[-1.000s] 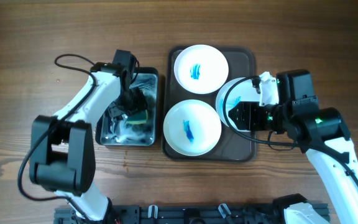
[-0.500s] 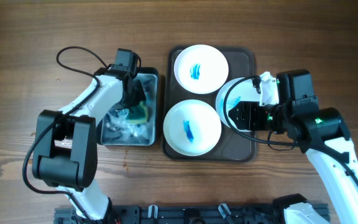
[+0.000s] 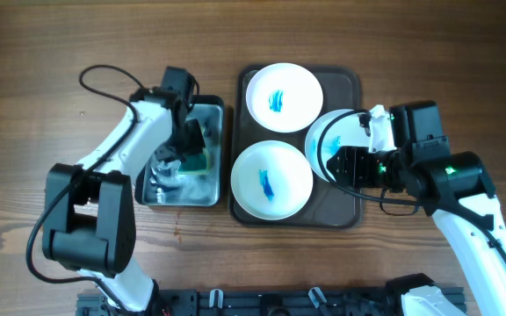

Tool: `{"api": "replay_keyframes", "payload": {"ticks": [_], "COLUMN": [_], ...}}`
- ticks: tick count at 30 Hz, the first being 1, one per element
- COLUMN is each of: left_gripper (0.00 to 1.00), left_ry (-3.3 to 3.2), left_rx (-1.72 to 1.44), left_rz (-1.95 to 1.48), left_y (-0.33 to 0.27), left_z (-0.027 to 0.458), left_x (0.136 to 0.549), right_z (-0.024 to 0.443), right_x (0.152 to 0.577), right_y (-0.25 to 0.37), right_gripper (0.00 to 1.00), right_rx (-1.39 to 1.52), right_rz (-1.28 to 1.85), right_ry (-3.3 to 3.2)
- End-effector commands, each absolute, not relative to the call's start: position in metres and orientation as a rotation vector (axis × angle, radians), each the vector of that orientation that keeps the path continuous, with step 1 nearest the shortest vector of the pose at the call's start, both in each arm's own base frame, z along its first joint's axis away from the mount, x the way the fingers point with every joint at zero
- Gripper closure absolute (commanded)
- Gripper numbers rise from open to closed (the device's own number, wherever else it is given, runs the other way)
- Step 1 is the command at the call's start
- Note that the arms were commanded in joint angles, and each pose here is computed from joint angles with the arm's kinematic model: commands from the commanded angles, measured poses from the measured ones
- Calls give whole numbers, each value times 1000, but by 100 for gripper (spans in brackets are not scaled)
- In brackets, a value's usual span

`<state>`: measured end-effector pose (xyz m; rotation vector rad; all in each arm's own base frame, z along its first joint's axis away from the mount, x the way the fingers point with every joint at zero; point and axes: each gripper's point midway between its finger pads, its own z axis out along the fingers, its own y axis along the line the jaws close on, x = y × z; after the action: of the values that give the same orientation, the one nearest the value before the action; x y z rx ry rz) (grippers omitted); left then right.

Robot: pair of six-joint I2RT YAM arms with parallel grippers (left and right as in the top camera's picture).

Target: Clean dirty plates on tray and stack at the side

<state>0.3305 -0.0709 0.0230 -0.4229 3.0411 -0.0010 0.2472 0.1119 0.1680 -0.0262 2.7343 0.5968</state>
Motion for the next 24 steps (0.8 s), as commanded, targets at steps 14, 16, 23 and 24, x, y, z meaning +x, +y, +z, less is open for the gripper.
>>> {"api": "replay_keyframes", "payload": {"ticks": [14, 16, 23, 24], "left_gripper": [96, 96, 96, 96], "left_ry": [2976, 2931, 2874, 2871], "left_rx": [-421, -415, -404, -404], "left_rz": [-49, -73, -102, -104], "left_y": [-69, -70, -67, -66], "left_z": [50, 78, 123, 127], "left_x": [330, 336, 322, 319], "right_z": [67, 53, 4, 1], "right_x": [233, 238, 236, 237], "right_y": [121, 123, 130, 132], "right_gripper": [50, 54, 60, 63], "right_rx": [-128, -129, -195, -200], "right_rz": [657, 650, 458, 449], "right_ry": [2908, 2938, 3059, 3062]}}
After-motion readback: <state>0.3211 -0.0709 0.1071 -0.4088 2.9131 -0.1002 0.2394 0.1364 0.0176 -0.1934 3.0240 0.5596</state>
